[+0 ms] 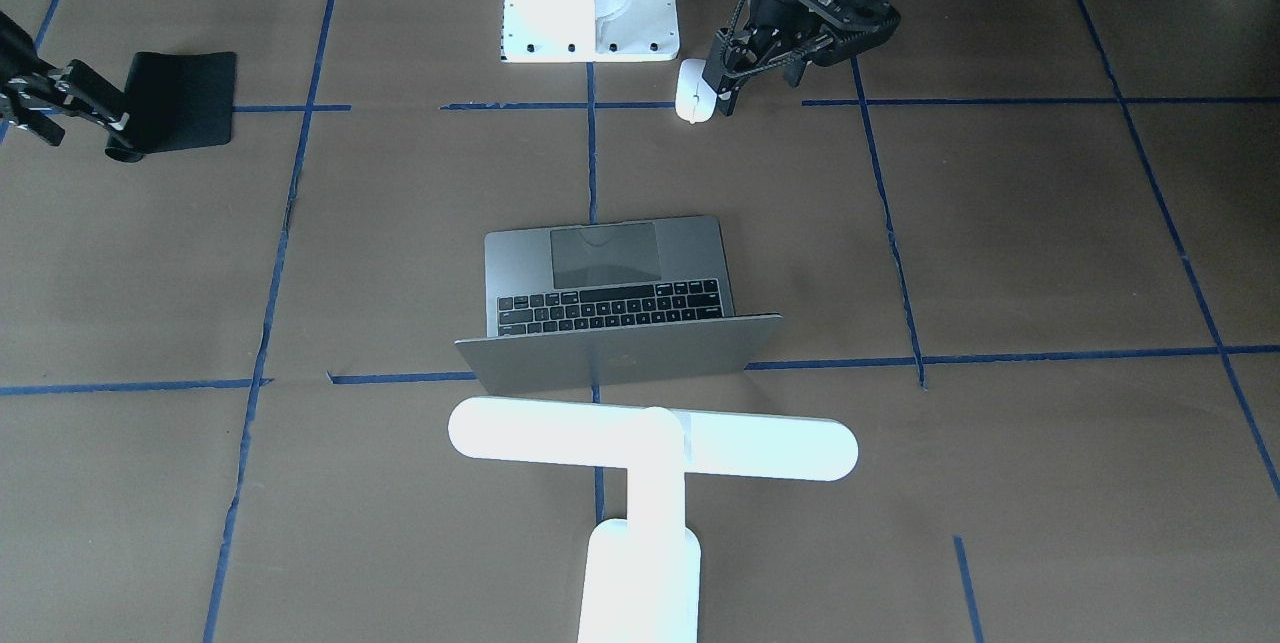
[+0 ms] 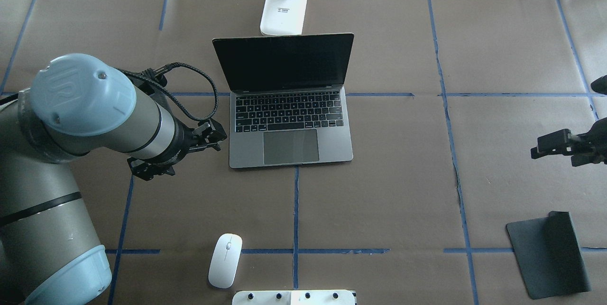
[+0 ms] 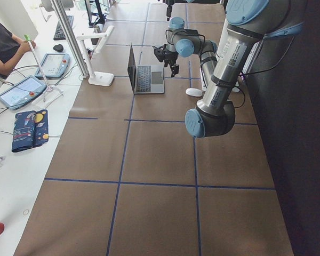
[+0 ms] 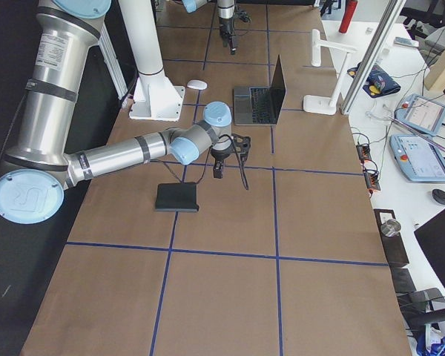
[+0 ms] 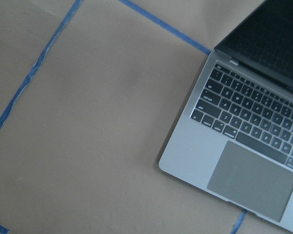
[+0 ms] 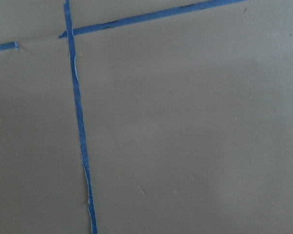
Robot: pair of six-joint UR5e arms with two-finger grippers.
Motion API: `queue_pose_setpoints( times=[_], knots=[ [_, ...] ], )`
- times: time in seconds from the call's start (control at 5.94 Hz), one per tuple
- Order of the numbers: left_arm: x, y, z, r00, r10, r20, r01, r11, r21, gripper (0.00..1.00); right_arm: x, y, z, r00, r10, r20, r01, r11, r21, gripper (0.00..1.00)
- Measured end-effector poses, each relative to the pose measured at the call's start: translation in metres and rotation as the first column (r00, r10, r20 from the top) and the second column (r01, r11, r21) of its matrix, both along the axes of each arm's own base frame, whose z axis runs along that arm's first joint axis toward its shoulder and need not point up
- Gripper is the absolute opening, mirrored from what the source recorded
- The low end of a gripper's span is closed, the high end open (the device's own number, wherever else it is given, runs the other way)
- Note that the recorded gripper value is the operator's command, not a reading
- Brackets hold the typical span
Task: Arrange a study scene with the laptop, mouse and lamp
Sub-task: 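Lower the right gripper and grasp the black mouse pad's edge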
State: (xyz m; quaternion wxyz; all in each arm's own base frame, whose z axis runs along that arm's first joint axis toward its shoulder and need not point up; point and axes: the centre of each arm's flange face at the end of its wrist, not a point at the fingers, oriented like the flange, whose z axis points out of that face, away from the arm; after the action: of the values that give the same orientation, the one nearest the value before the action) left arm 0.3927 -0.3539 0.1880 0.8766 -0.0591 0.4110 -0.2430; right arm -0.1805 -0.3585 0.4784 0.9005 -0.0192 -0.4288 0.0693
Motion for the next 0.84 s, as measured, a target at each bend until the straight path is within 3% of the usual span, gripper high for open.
queue_pose_setpoints(
  times=[0.34, 0.84],
  knots=[
    [0.006, 0.007, 0.004, 1.000, 0.018, 0.008, -0.018, 1.000, 0.002, 1.00, -0.013, 0.044, 0.031, 0.998, -0.054, -0.015, 0.054, 0.999, 0.005, 1.00],
    [0.009, 0.010, 0.001, 1.000, 0.025, 0.004, -0.025, 1.000, 0.005, 1.00, -0.010, 0.075, 0.081, 0.996, -0.078, -0.034, 0.077, 0.997, -0.029, 1.00]
  ],
)
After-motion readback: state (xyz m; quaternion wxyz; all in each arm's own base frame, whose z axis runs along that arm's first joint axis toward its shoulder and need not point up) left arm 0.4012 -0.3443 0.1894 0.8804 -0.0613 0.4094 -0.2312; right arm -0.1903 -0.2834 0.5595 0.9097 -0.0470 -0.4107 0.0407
